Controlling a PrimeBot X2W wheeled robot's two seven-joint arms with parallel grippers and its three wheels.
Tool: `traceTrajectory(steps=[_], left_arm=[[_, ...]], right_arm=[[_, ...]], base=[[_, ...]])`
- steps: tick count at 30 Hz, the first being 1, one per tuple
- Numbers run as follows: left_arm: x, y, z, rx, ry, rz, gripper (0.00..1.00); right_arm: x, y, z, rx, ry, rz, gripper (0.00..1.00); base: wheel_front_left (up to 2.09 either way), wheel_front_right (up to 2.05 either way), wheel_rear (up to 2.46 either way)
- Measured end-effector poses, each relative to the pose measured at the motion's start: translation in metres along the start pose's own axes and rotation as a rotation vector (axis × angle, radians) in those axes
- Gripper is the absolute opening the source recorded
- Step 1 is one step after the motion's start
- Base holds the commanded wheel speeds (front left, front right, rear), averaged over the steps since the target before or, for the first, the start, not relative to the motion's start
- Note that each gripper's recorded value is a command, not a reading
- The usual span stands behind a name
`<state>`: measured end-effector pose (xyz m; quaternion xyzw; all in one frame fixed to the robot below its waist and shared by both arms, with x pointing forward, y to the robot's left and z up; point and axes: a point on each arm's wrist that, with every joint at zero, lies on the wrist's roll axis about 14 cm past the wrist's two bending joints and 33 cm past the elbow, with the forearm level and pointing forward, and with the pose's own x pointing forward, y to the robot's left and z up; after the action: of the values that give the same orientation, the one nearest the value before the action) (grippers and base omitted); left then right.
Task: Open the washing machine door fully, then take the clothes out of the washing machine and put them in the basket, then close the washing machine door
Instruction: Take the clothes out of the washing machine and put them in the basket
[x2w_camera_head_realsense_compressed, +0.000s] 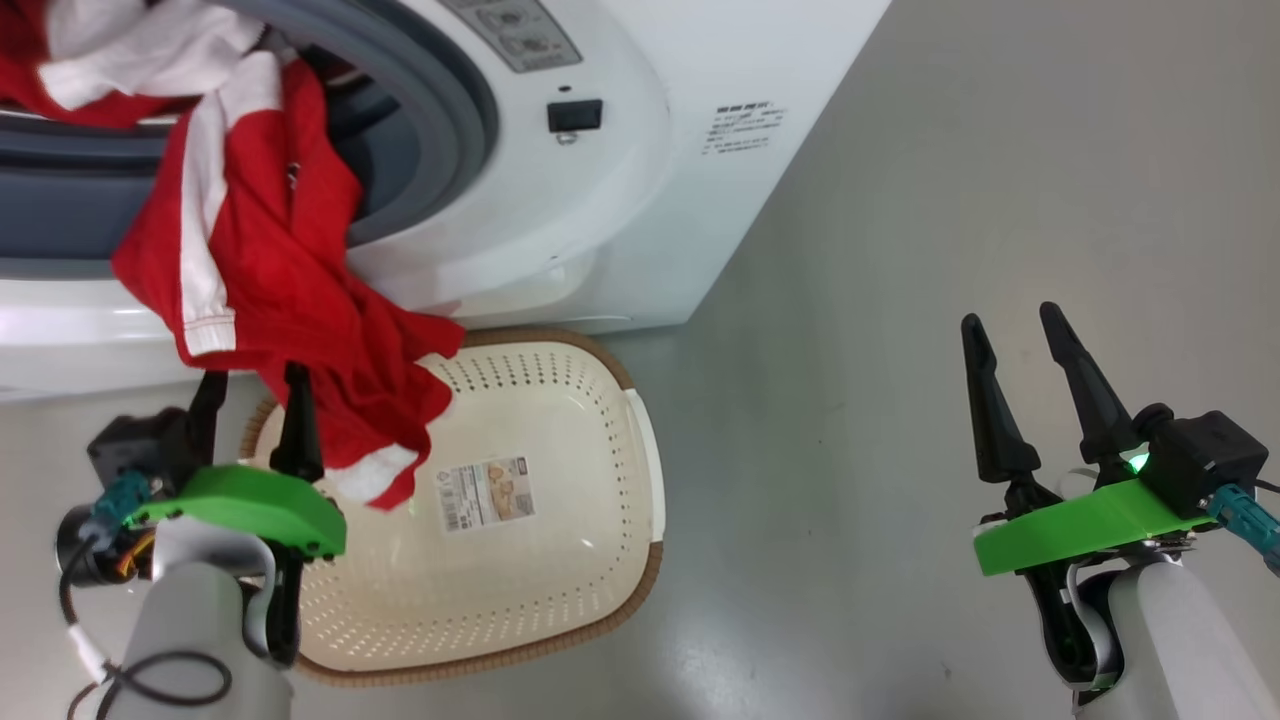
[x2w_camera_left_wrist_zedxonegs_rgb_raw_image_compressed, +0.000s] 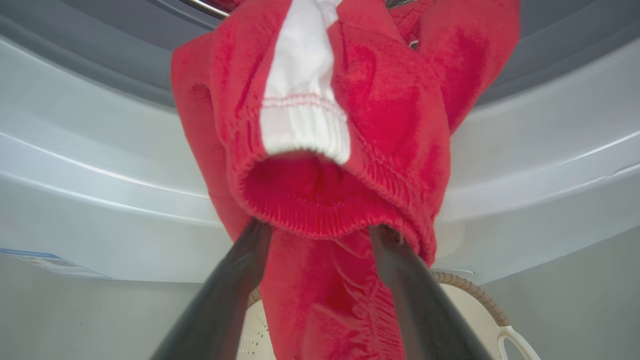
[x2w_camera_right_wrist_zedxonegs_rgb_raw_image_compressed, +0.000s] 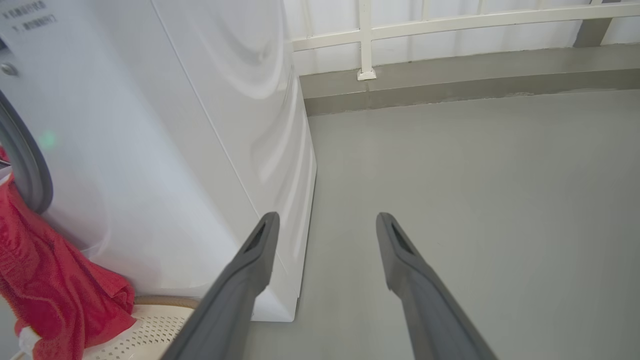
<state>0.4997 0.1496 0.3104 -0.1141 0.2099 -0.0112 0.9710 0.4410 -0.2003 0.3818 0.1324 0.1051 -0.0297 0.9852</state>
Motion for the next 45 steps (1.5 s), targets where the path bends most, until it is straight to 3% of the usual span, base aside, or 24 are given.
traceTrajectory(steps=[13, 24, 36, 45], left_arm=[[-0.047, 0.008, 0.056, 0.010, -0.196, 0.009, 1.00], [-0.085, 0.018, 0.061, 0.035, -0.239, 0.047, 1.00], [-0.082, 0.009, 0.060, 0.038, -0.239, 0.030, 1.00], [-0.039, -0.015, 0.093, 0.090, -0.291, -0.039, 1.00]], right_arm=[[-0.015, 0.010, 0.005, -0.017, -0.003, 0.027, 1.00], [-0.025, 0.013, 0.009, -0.015, -0.011, 0.032, 1.00], [-0.027, 0.010, 0.003, -0.015, 0.005, 0.023, 1.00], [-0.025, 0.011, -0.003, -0.013, 0.022, 0.028, 1.00]], base=[[0.00, 0.00, 0.00], [0.00, 0.00, 0.00], [0.00, 0.00, 0.00], [0.00, 0.00, 0.00]])
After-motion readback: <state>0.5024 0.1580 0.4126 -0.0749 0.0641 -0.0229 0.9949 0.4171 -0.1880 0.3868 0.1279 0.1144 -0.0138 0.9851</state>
